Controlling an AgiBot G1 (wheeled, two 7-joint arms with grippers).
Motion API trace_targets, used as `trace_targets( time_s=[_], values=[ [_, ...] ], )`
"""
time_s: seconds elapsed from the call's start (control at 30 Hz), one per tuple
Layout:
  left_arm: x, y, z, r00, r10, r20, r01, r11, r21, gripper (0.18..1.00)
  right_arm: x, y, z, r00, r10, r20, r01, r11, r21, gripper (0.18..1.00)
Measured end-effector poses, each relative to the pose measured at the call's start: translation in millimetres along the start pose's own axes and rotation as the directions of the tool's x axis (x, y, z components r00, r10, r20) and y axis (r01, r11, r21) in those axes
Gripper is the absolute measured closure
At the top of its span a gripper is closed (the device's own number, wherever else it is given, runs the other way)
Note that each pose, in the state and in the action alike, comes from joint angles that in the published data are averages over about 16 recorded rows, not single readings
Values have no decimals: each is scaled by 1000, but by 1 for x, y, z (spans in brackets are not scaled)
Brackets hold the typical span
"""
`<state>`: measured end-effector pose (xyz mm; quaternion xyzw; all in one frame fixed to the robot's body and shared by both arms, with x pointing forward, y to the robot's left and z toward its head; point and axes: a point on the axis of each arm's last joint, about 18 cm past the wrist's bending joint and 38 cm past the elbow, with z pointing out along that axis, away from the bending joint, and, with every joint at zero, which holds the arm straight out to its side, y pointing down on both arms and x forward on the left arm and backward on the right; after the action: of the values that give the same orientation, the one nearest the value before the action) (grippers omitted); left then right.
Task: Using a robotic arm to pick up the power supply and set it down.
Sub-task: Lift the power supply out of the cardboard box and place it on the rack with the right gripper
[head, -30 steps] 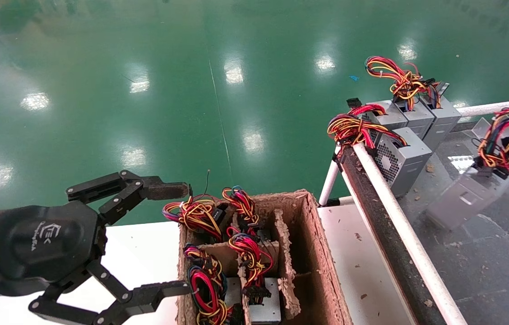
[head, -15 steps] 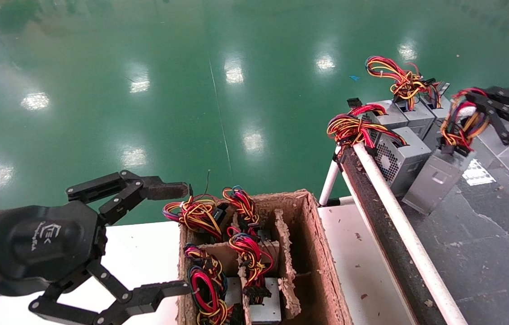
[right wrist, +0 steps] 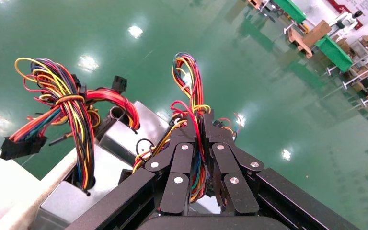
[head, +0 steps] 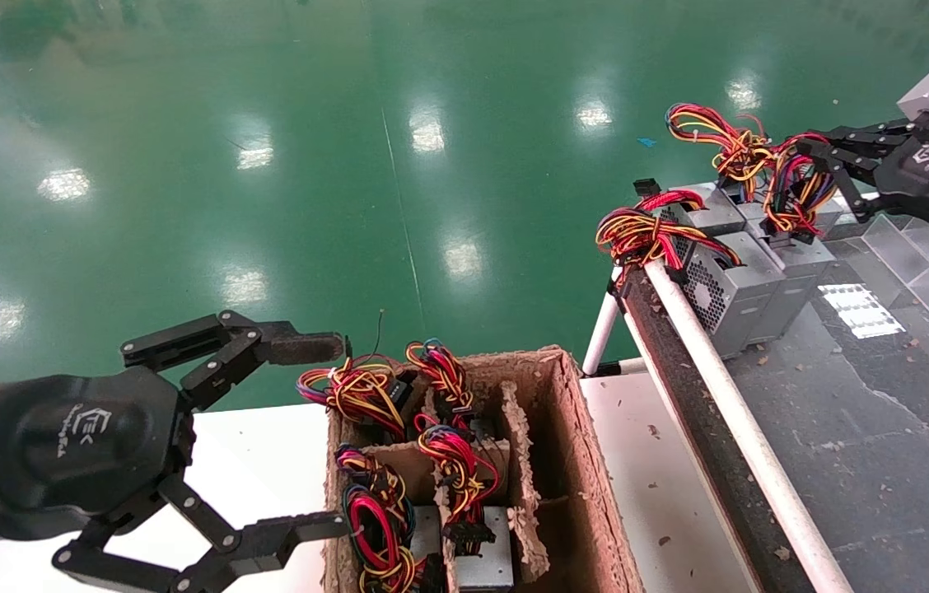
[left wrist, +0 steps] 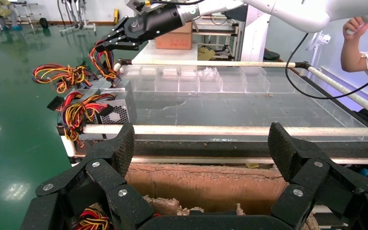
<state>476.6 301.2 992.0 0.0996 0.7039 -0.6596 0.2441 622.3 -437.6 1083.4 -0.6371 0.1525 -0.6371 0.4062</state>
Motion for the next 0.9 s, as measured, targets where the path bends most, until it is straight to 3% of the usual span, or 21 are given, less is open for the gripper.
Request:
trace_targets(
  time_s=[0.4, 0.6, 0.9],
  values=[
    [0, 0, 0, 1000, 0, 0, 0, 1000, 0, 184, 0, -1, 4, 1000, 22, 23, -22, 1000, -4, 937],
    [0, 0, 0, 1000, 0, 0, 0, 1000, 0, 184, 1, -1, 0, 998, 44, 36, -45, 999, 6, 885],
    [0, 0, 0, 1000, 0, 0, 0, 1000, 0, 184, 8, -9, -10, 994, 102, 47, -105, 993, 60, 735]
  ],
)
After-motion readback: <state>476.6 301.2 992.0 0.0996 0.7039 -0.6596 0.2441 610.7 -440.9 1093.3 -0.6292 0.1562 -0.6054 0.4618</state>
